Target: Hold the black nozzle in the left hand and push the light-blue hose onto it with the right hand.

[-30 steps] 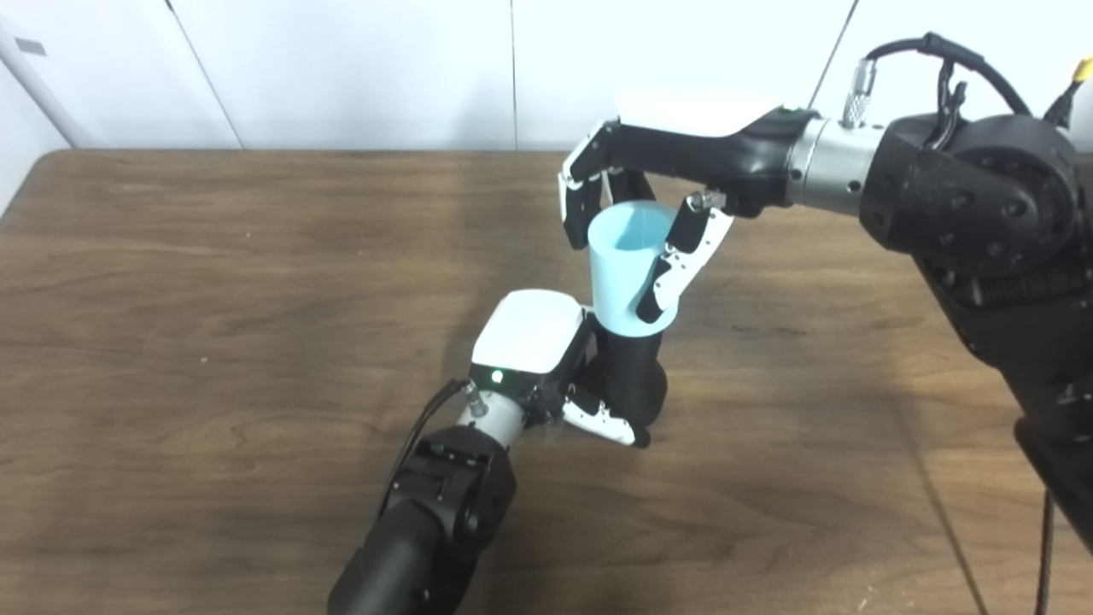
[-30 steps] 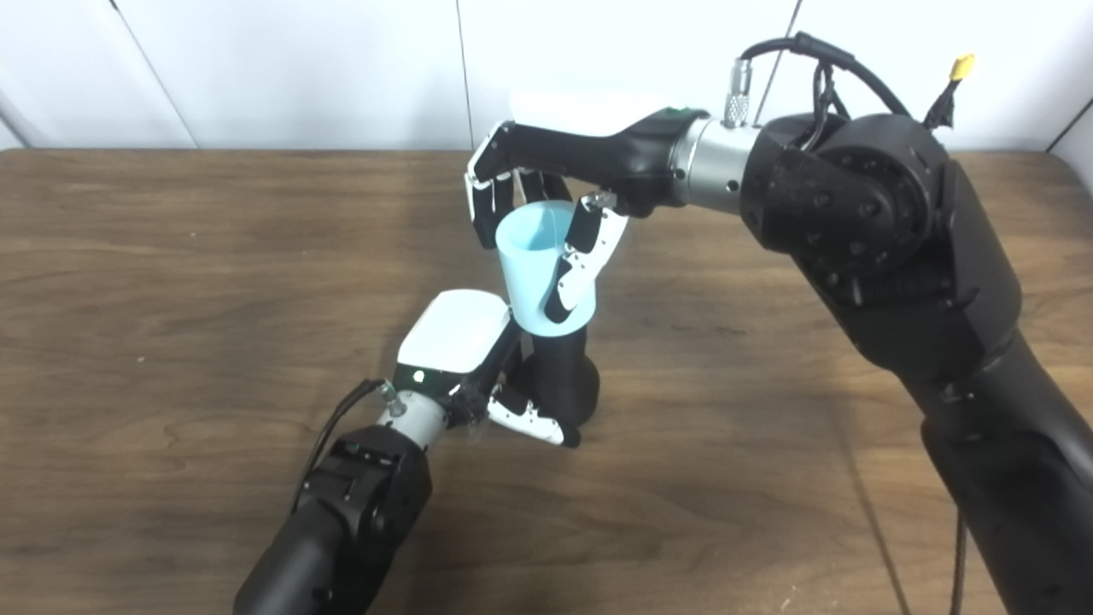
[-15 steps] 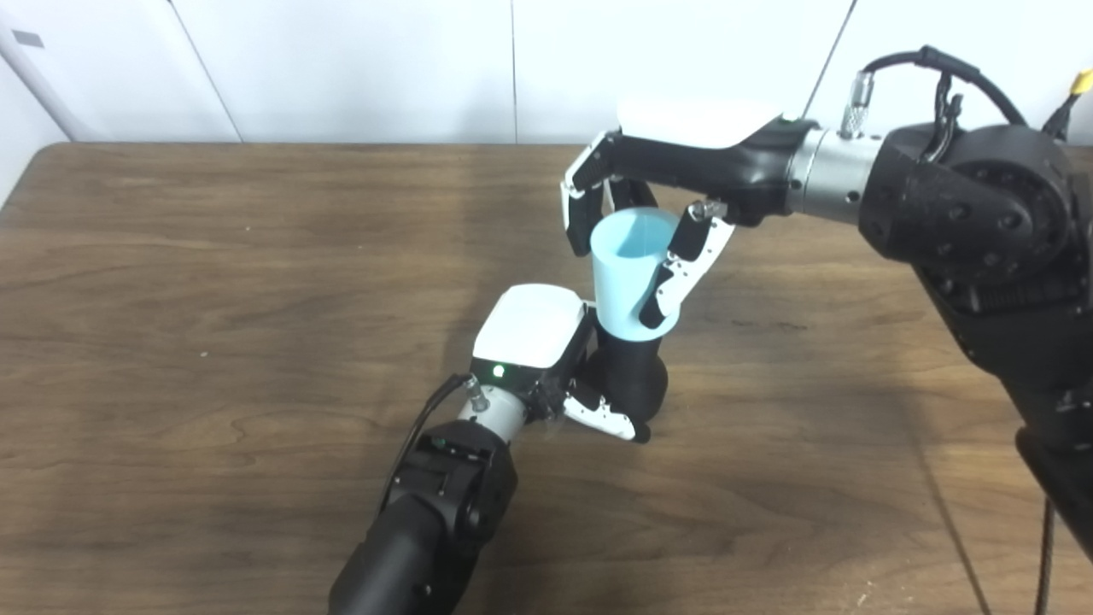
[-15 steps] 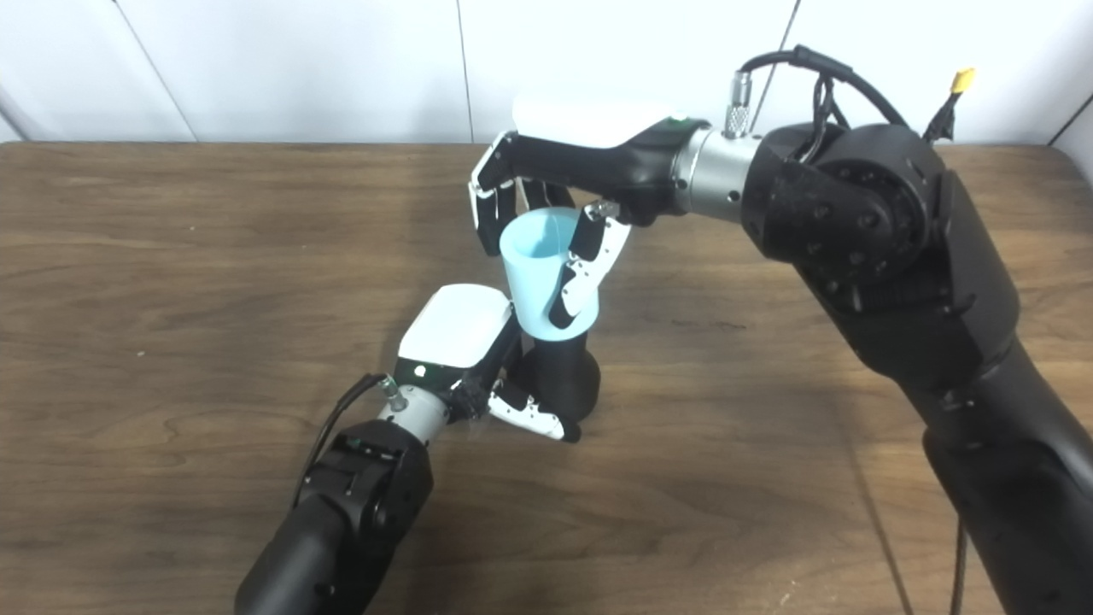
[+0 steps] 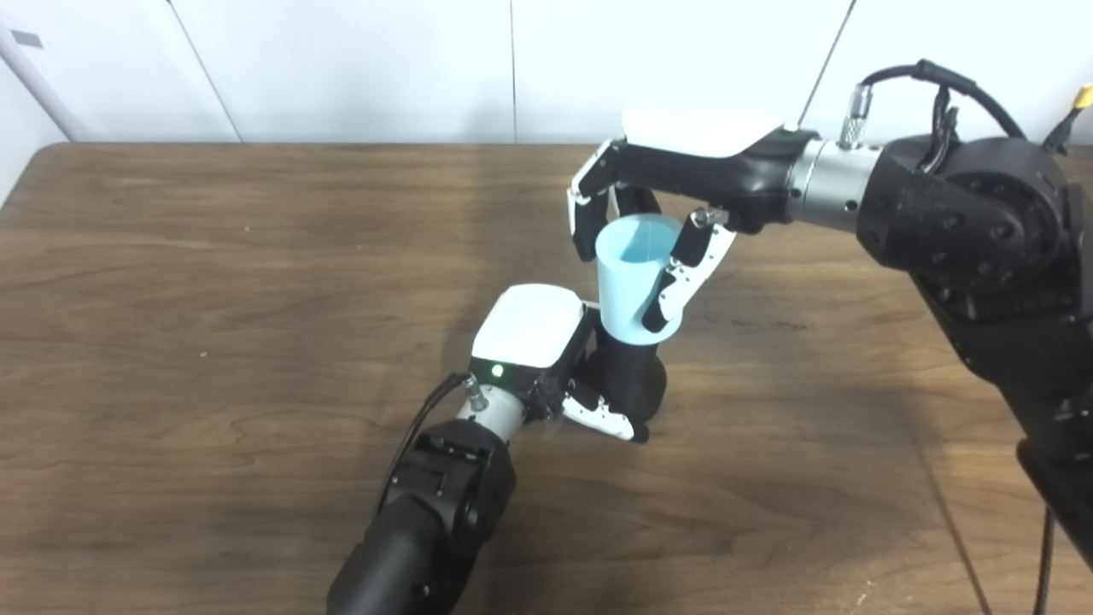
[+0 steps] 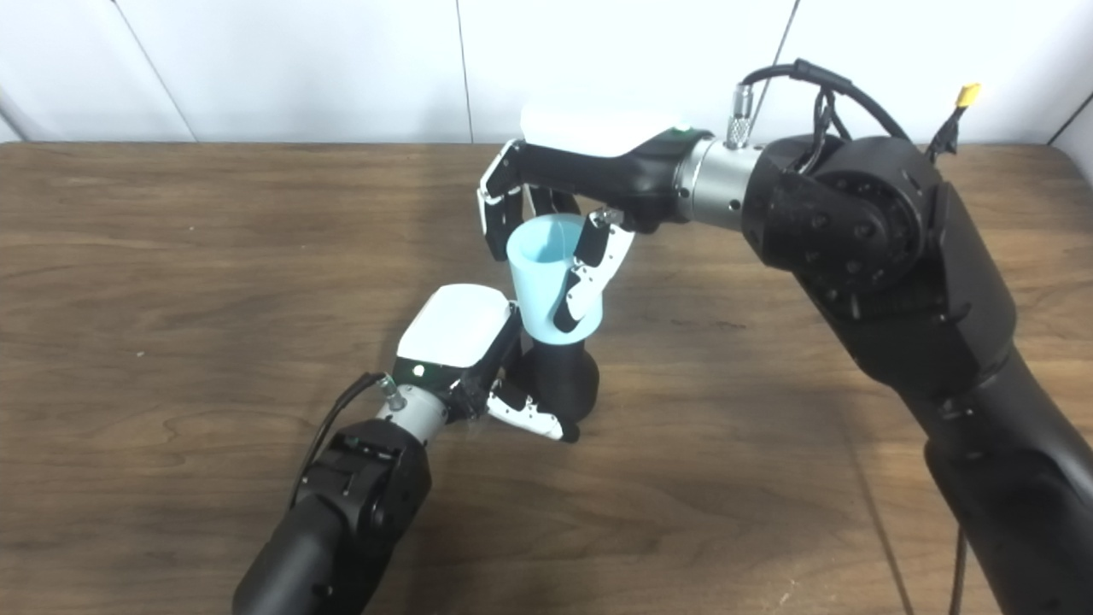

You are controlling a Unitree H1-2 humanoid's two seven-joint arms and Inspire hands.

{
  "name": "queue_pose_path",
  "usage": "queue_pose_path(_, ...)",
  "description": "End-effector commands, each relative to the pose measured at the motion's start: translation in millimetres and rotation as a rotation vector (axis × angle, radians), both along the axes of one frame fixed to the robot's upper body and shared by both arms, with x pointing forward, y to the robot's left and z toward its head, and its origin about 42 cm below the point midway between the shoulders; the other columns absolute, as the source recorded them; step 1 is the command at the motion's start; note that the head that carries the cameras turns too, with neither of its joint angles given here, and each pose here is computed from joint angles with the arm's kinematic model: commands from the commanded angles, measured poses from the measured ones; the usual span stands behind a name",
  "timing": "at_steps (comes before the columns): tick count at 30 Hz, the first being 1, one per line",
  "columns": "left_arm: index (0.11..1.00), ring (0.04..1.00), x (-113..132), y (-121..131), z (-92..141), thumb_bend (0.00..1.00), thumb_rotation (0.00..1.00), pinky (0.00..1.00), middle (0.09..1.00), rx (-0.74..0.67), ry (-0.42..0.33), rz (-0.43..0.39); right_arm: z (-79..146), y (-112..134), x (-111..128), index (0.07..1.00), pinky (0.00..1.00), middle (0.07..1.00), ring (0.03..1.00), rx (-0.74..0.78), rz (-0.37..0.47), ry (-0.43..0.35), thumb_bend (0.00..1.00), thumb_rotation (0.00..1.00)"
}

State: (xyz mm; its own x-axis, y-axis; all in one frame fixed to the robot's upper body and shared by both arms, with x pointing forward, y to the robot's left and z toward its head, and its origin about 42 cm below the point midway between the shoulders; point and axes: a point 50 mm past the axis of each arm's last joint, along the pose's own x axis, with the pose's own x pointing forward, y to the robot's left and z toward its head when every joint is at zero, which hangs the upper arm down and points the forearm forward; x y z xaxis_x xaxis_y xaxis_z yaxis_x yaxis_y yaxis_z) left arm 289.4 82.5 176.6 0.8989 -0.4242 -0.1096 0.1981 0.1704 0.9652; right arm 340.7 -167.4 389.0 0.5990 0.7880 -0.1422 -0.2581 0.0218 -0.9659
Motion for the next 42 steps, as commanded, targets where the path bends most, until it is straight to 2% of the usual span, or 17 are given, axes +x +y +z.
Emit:
queue_pose_path(1, 0.488, 0.482, -3, -3, -2, 0.53, 0.0, 0.37, 0.468, 0.005, 0.029, -0.014, 13, -8, 2, 0.486, 0.37, 0.521, 0.397, 0.013, -0.021, -0.068, 0.52, 0.0)
queue_pose_path(4, 0.49, 0.473, -4, -2, -1, 0.53, 0.0, 0.37, 0.446, 0.005, 0.032, -0.015, 12, -8, 2, 0.491, 0.36, 0.519, 0.394, 0.015, -0.024, -0.066, 0.52, 0.0)
queue_pose_path(10, 0.485, 0.486, -4, -1, -2, 0.53, 0.0, 0.38, 0.48, 0.008, 0.023, -0.014, 9, -7, 3, 0.494, 0.35, 0.519, 0.388, 0.003, -0.032, -0.057, 0.52, 0.0)
queue_pose_path(21, 0.488, 0.482, -4, 0, 0, 0.53, 0.0, 0.38, 0.465, 0.01, 0.03, -0.01, 4, -11, 3, 0.479, 0.38, 0.519, 0.398, 0.002, -0.056, -0.028, 0.52, 0.0)
queue_pose_path(30, 0.483, 0.494, -5, 0, 2, 0.53, 0.0, 0.39, 0.487, 0.019, 0.034, -0.007, 2, -12, 1, 0.487, 0.38, 0.517, 0.393, -0.009, -0.061, -0.004, 0.52, 0.0)
queue_pose_path(42, 0.48, 0.504, -4, 2, 2, 0.52, 0.0, 0.4, 0.496, 0.01, 0.036, -0.002, 0, -12, -7, 0.489, 0.38, 0.515, 0.392, -0.028, -0.069, -0.019, 0.52, 0.0)
